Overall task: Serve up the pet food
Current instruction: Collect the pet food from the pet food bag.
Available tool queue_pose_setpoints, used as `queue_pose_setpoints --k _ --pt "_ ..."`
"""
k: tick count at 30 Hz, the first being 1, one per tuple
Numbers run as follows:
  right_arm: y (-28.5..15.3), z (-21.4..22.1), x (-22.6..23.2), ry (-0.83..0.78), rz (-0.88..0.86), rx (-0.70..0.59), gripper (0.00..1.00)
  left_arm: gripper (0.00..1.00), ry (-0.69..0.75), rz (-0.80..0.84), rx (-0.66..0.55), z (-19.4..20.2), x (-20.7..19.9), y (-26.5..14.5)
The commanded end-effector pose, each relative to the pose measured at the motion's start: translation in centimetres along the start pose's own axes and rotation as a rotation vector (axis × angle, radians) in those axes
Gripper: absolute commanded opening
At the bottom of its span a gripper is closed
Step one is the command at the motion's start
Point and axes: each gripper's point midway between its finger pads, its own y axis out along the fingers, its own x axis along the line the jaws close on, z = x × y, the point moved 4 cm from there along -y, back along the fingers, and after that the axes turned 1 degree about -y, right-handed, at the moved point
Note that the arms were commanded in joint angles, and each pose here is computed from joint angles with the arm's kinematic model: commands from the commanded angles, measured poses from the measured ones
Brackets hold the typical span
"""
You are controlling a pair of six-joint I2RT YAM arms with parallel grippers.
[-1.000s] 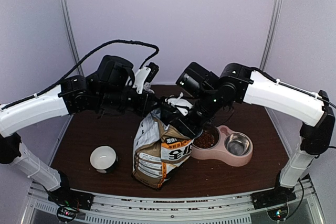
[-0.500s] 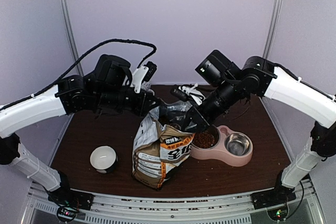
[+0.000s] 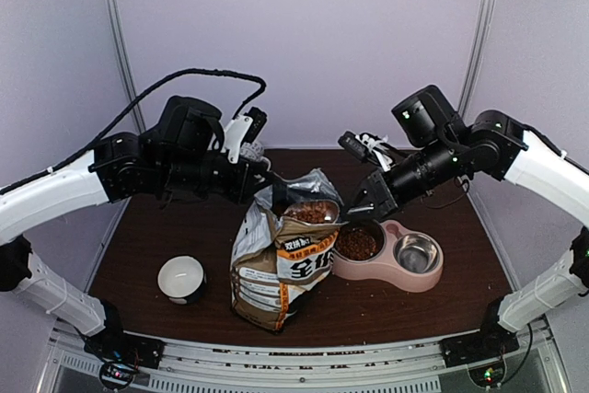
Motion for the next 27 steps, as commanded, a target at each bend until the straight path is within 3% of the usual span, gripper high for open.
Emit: queue_pose_setpoints --k 1,14,27 --pt "-0.9 1.0 -1.6 0.103 0.022 -0.014 0.00 0.00 -0.033 0.014 -0.242 -5.2 -0.1 -3.6" --pt "-3.8 1.0 -4.1 0.246 0.011 -0.191 0.00 0.00 -0.038 0.001 -0.263 -5.2 0.3 -4.5" --pt "-4.5 0.4 -2.4 0.201 -0.073 -0.209 0.00 0.00 -0.031 0.042 -0.271 -5.7 -0.5 -4.5"
